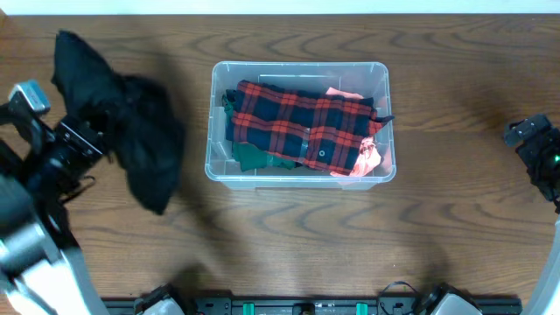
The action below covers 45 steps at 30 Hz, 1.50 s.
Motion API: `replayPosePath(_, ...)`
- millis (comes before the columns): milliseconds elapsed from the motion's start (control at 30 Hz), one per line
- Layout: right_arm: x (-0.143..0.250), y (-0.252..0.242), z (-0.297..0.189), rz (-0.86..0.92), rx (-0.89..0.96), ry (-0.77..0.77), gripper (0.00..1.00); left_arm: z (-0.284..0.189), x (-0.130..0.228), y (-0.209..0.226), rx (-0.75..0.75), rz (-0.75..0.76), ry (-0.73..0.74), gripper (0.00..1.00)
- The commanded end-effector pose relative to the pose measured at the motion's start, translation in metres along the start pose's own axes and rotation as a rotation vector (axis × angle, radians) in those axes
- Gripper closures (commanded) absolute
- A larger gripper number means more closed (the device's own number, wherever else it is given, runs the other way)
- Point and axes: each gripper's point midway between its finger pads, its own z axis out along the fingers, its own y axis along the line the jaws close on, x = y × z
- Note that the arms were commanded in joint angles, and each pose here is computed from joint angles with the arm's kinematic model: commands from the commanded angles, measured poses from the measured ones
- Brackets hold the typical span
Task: Pack container
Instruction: 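Swing the black garment over the bin and drop it on top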
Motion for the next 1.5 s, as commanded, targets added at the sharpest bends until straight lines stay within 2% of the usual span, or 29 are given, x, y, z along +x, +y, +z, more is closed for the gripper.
replayPosePath(0,-0.001,-0.001,0.0,-0.008,0.0,0.001,0.01,-0.023,0.011,-0.076,0.221,-0.006,-0.006,0.94)
replayPosePath(100,-0.001,-0.001,0.0,-0.008,0.0,0.001,0.01,-0.036,0.013,-0.122,0.35,0.018,-0.043,0.94)
replayPosePath(267,-0.001,-0.001,0.0,-0.008,0.0,0.001,0.01,-0.023,0.019,-0.153,0.385,-0.006,-0.078,0.94)
replayPosePath(400,-0.001,-0.001,0.0,-0.008,0.0,0.001,0.01,0.013,0.036,-0.168,0.332,-0.014,-0.074,0.94)
replayPosePath(733,-0.001,-0.001,0.001,-0.008,0.0,0.001,0.01,0.13,0.118,-0.219,0.23,0.01,-0.109,0.94)
replayPosePath(900,-0.001,-0.001,0.001,-0.008,0.0,0.001,0.01,0.174,0.162,-0.186,0.059,-0.045,-0.055,0.94)
replayPosePath(1100,-0.001,-0.001,0.001,-0.008,0.0,0.001,0.01,0.207,0.208,-0.141,-0.116,0.038,0.052,0.94)
replayPosePath(1400,-0.001,-0.001,0.001,-0.008,0.0,0.001,0.01,0.176,0.221,-0.07,-0.408,0.193,0.143,0.94)
replayPosePath(1467,-0.001,-0.001,0.001,-0.008,0.0,0.001,0.01,0.168,0.226,-0.056,-0.465,0.226,0.179,0.91)
